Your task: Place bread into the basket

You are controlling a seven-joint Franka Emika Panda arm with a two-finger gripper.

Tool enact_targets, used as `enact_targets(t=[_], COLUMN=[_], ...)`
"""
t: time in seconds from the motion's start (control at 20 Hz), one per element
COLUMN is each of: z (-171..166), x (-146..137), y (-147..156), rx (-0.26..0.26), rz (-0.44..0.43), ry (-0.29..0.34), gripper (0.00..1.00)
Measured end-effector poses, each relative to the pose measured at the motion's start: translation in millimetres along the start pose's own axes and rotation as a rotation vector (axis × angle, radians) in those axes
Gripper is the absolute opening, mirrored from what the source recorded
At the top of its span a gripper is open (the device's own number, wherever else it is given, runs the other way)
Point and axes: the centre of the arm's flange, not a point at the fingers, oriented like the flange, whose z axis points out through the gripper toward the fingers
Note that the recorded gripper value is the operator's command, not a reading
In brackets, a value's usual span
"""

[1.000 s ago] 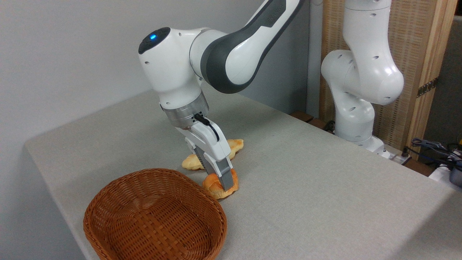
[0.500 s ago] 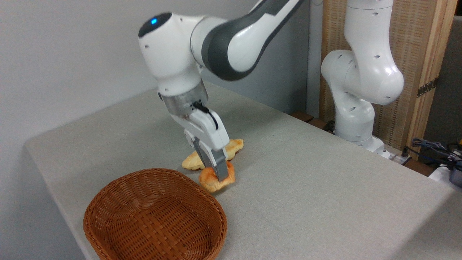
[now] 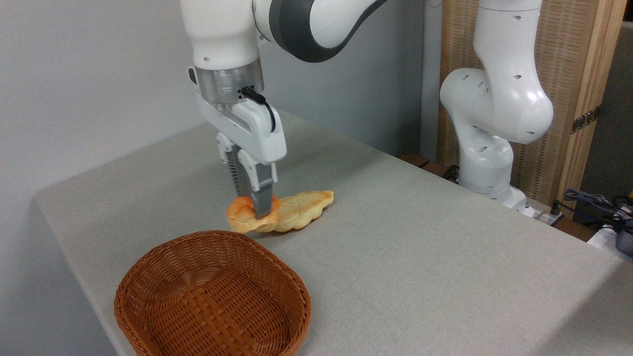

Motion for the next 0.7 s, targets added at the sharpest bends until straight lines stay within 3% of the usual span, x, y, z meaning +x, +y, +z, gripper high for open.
enact_targets(t=[0.1, 0.15, 0.25, 0.45, 0.7], z=[0, 3, 11, 31, 35], x=[6, 9, 16, 22, 23], y=[-7, -11, -18, -33, -36], rx=[0.039, 0.056, 0.081, 0.112, 0.113], rz=[0.001, 0.000, -0.003, -0.015, -0.018], ry=[0.043, 0.061, 0.087, 0.113, 0.111], gripper=[0.46, 0.54, 1.00, 1.00, 1.00])
